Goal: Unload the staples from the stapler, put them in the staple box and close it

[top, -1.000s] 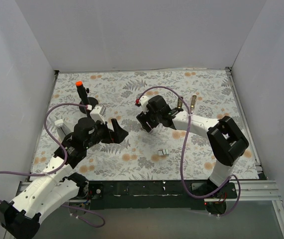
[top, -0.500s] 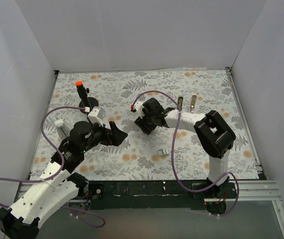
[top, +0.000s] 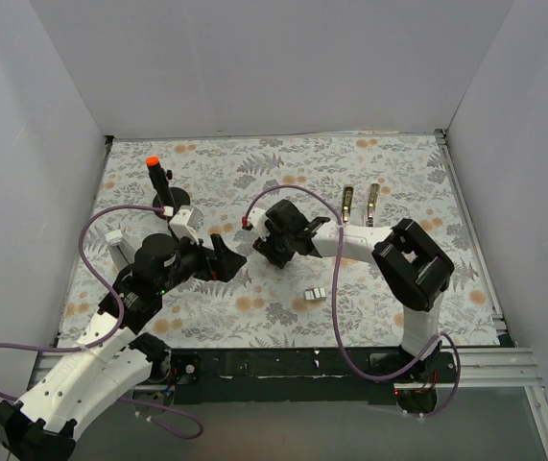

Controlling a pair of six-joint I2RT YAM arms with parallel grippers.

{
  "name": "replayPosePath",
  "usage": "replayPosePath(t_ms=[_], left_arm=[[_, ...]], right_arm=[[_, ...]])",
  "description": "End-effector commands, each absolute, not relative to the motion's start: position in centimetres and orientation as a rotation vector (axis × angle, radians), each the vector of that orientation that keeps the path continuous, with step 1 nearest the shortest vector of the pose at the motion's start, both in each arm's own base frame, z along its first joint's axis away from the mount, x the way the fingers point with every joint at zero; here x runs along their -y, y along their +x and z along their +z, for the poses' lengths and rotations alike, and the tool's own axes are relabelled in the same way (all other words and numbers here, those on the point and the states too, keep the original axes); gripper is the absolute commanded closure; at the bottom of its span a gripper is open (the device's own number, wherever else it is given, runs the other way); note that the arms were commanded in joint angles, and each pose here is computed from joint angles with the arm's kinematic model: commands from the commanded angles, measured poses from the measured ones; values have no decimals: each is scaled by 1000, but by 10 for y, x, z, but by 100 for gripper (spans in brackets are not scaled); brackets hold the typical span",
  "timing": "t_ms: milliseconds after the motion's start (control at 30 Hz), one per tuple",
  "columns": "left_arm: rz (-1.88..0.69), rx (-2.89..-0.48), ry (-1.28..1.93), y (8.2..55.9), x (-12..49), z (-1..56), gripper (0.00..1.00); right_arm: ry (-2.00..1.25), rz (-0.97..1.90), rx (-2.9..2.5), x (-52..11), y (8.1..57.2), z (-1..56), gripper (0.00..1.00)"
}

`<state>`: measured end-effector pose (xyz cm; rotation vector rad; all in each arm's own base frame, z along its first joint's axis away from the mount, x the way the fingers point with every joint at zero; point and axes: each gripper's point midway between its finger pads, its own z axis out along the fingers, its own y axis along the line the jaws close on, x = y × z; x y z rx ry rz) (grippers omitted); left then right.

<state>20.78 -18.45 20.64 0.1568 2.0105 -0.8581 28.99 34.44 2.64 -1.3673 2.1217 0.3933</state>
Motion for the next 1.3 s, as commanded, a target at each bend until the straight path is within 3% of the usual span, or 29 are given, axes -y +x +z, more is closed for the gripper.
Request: replayPosePath(t_ms=[0, 467, 900, 1067, 1267], left_arm=[[-859, -1982, 161, 208, 183, 210, 2], [-859, -1952, 131, 207, 178, 218, 2], [-850, -1946, 121, 205, 175, 233, 2], [-867, -1954, 123, 208, 180, 260, 2], [-788, -2072, -8, 227, 177, 250, 2]], right_arm=[[-1408, 417, -2100, -347, 263, 33, 49], [-1566, 462, -2040, -358, 178, 29, 50], [-1425, 428, -1896, -358, 195, 94, 29], [-1312, 329, -1833, -329, 211, 137, 26], [-1537, 385, -1680, -284, 197, 138, 27]])
